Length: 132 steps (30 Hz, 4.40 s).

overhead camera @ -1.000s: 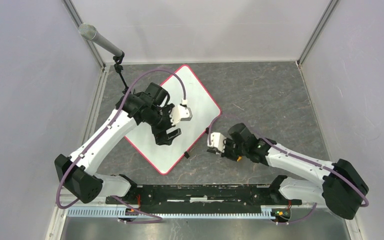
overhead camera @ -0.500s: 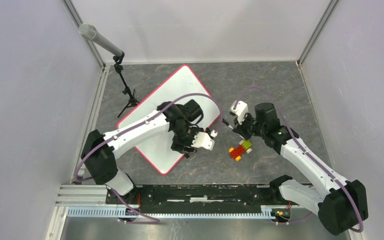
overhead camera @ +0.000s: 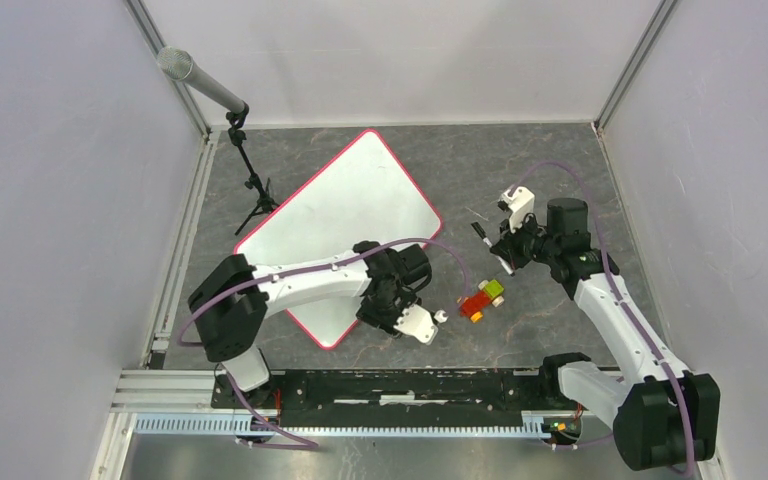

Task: Write a sentence on the whiteboard
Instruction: Move the whiteboard to the corner of the board, then pass from the right arm to the left

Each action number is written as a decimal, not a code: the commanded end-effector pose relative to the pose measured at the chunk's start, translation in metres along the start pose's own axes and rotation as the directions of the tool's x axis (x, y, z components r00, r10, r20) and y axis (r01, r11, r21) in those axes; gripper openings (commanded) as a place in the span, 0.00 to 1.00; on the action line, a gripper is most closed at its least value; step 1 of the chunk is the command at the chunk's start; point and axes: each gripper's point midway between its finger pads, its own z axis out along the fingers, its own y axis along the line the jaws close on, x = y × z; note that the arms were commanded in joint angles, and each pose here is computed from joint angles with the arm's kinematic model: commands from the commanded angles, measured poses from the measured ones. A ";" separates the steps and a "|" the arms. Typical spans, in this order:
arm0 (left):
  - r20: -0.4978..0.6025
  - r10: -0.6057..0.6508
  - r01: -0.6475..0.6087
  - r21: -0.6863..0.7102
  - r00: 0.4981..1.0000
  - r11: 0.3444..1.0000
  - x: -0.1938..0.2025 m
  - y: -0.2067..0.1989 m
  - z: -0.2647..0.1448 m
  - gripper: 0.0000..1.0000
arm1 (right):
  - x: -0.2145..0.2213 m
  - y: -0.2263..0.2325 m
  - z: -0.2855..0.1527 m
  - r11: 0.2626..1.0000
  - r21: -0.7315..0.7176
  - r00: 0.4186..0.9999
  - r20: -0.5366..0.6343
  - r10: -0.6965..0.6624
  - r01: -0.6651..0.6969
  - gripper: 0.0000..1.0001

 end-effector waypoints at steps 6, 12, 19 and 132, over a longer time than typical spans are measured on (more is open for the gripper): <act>-0.072 0.075 -0.080 -0.068 0.995 0.995 0.007 0.028 0.024 0.59 | -0.019 -0.003 -0.008 0.999 -0.007 0.998 0.050 -0.036 0.036 0.00; -0.147 0.102 -0.108 -0.030 0.984 0.994 0.024 0.021 0.035 0.56 | -0.018 -0.007 -0.010 0.999 0.005 0.998 0.047 -0.045 0.045 0.00; -0.244 0.139 -0.145 -0.006 0.960 0.989 0.048 0.015 0.043 0.42 | -0.016 -0.016 -0.015 0.998 0.023 0.998 0.043 -0.053 0.052 0.00; 0.578 -0.781 0.646 0.695 -0.239 0.316 -0.080 0.114 -0.287 0.63 | -0.201 0.121 -0.052 0.766 -0.084 0.744 0.328 -0.582 0.637 0.00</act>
